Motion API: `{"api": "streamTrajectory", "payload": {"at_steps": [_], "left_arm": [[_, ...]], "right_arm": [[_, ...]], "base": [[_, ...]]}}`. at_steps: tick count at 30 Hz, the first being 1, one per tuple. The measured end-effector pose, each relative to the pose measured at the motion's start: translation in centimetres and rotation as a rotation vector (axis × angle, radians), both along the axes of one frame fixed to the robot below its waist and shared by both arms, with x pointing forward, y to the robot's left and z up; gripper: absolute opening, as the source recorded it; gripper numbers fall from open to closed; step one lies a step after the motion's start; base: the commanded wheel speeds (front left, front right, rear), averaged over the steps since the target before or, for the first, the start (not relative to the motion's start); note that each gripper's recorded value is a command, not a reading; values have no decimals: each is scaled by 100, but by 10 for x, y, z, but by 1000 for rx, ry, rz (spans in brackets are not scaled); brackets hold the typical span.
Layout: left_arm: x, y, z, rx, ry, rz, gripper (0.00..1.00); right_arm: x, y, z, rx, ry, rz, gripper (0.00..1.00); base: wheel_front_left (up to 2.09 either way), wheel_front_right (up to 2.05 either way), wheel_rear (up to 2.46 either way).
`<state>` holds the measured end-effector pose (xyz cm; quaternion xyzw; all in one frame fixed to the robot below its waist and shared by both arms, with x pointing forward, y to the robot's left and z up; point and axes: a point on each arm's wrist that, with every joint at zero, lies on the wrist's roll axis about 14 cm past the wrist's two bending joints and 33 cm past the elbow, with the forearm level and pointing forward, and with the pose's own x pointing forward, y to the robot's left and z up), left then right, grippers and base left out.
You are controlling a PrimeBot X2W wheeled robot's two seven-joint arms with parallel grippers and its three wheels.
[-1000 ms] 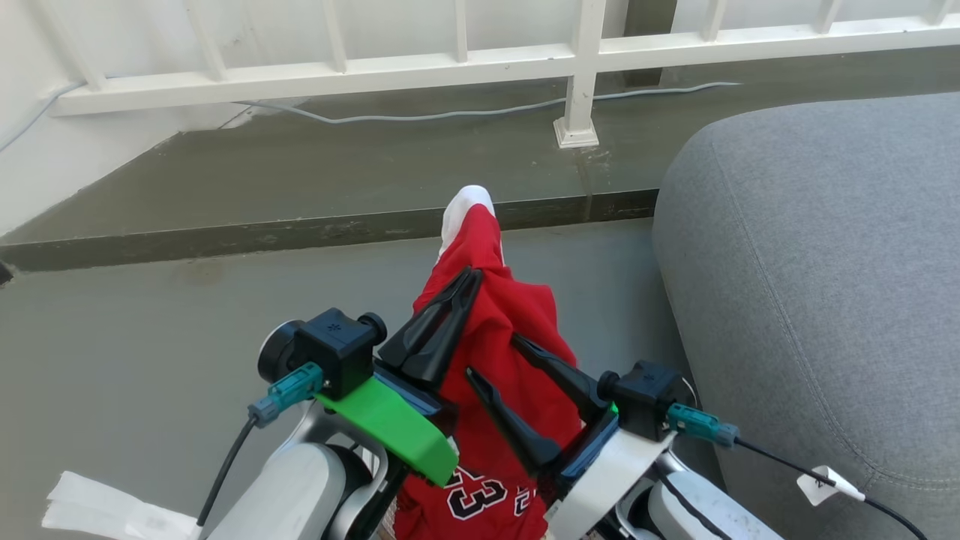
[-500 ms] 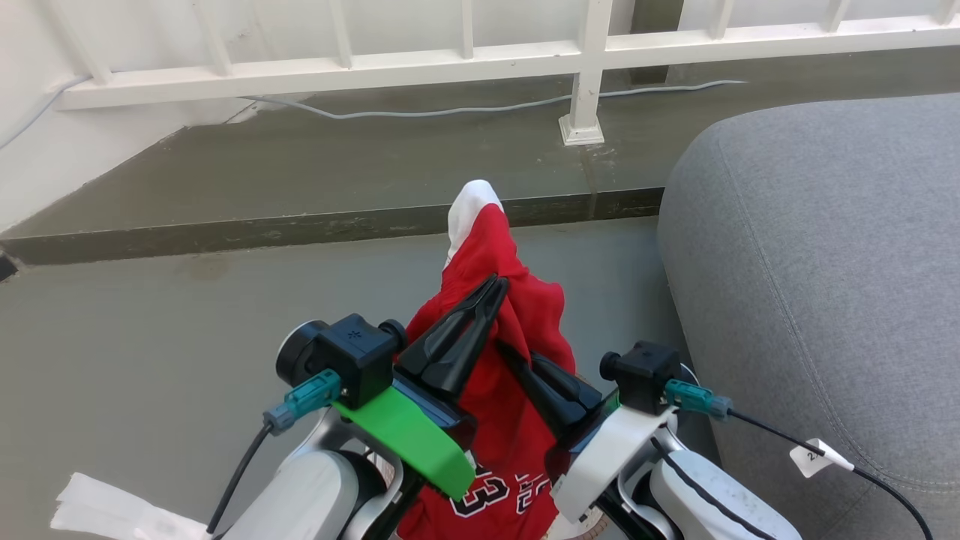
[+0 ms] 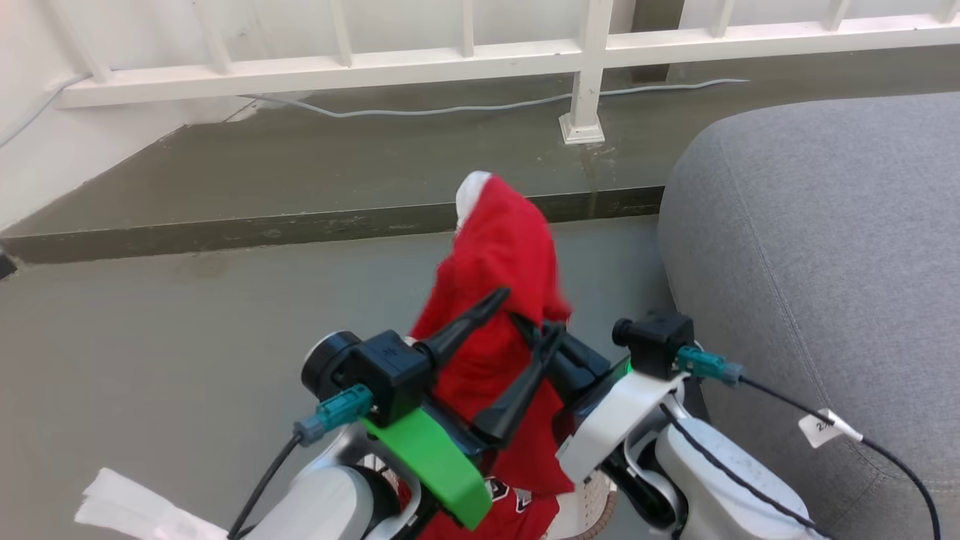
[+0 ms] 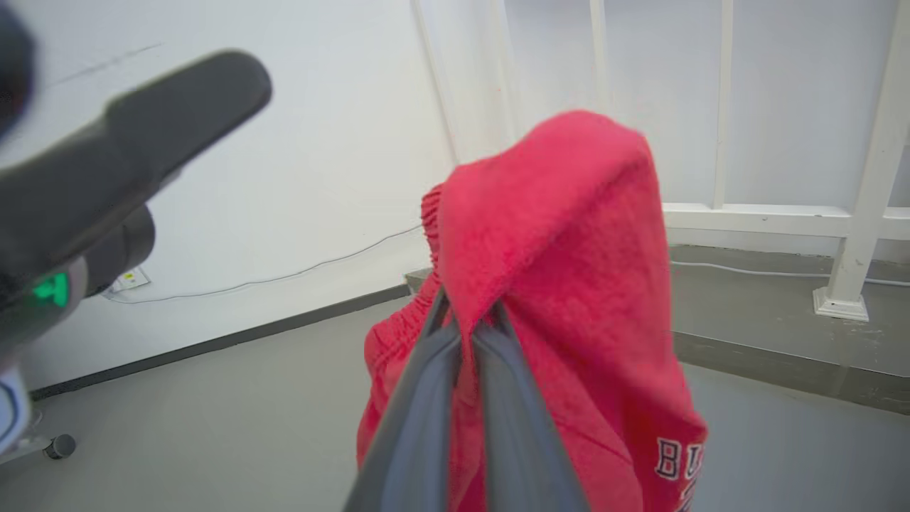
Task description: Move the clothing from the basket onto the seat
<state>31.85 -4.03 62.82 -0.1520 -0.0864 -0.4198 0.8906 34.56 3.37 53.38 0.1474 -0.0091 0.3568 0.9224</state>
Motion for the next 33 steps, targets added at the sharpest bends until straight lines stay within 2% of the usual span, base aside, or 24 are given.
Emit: {"api": "streamTrajectory", "payload": {"at_steps": [4, 10, 17, 33], "left_arm": [[-3, -2, -7, 42, 0, -23, 100], [-3, -5, -19, 112, -4, -47, 100], [-8, -22, -31, 128, 29, -115, 100], [-4, -55, -66, 203, 83, -256, 100]], "right_arm": [[10, -9, 2, -3, -7, -35, 0], [31, -39, 4, -2, -7, -149, 0], [58, -102, -1, -45, -8, -336, 0], [66, -219, -23, -105, 49, -658, 0]], "base": [[0, 0, 0], [0, 0, 0], [0, 0, 0], [0, 0, 0]]}}
